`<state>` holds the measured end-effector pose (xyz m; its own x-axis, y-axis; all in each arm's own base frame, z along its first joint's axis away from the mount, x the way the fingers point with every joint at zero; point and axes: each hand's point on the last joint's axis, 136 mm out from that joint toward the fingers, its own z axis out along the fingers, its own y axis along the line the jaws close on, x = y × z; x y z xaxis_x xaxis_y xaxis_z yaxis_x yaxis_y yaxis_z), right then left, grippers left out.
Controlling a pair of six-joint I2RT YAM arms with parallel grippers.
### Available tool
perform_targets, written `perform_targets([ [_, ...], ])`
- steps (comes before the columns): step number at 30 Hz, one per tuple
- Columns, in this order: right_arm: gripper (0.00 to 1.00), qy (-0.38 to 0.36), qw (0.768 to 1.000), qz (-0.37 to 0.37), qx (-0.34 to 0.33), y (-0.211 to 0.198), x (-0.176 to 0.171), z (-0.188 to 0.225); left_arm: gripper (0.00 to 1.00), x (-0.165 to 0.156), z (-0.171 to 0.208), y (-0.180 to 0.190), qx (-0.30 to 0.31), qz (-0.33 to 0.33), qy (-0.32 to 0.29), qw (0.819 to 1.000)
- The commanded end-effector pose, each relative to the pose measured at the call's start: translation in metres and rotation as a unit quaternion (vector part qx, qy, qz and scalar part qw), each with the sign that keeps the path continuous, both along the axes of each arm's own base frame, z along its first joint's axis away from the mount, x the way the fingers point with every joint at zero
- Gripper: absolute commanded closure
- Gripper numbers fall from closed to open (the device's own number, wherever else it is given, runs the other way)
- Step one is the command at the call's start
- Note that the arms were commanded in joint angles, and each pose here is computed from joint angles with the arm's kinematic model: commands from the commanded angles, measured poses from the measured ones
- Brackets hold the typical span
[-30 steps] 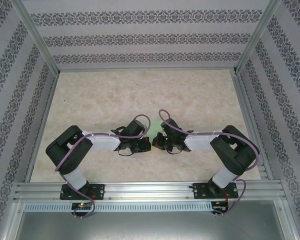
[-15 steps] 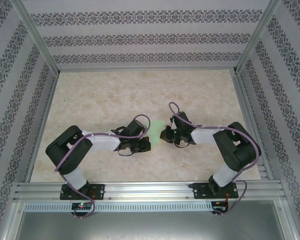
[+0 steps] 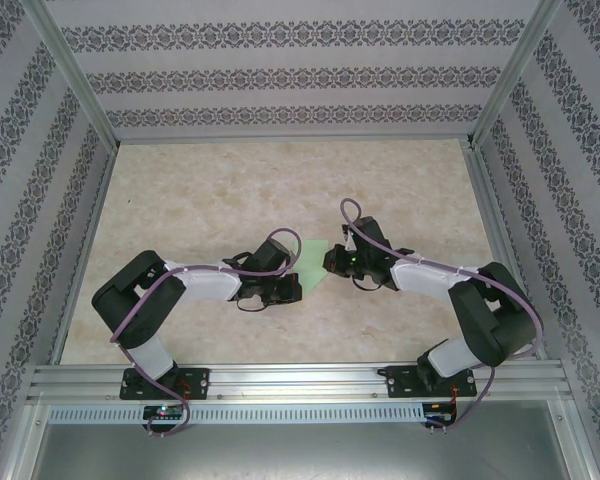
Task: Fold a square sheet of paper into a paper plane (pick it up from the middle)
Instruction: Fold the paper at the center of the table.
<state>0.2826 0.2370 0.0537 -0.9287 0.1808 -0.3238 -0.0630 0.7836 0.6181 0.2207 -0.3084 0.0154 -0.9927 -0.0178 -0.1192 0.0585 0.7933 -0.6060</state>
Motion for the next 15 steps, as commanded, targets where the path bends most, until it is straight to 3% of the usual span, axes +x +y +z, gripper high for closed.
perform_targets([
  [1,1.0,0.015,1.0,0.007,0.004,0.014,-0.008,-0.013,1.0,-0.03,-0.044,0.039,0.103,-0.001,0.062,0.993],
  [6,1.0,0.037,0.999,0.023,0.021,0.035,-0.01,-0.027,1.0,-0.028,-0.04,0.036,0.097,-0.004,0.055,0.994],
  [15,1.0,0.081,0.996,-0.015,-0.037,0.004,-0.012,-0.061,1.0,-0.027,-0.028,0.026,0.072,-0.043,0.032,0.996],
])
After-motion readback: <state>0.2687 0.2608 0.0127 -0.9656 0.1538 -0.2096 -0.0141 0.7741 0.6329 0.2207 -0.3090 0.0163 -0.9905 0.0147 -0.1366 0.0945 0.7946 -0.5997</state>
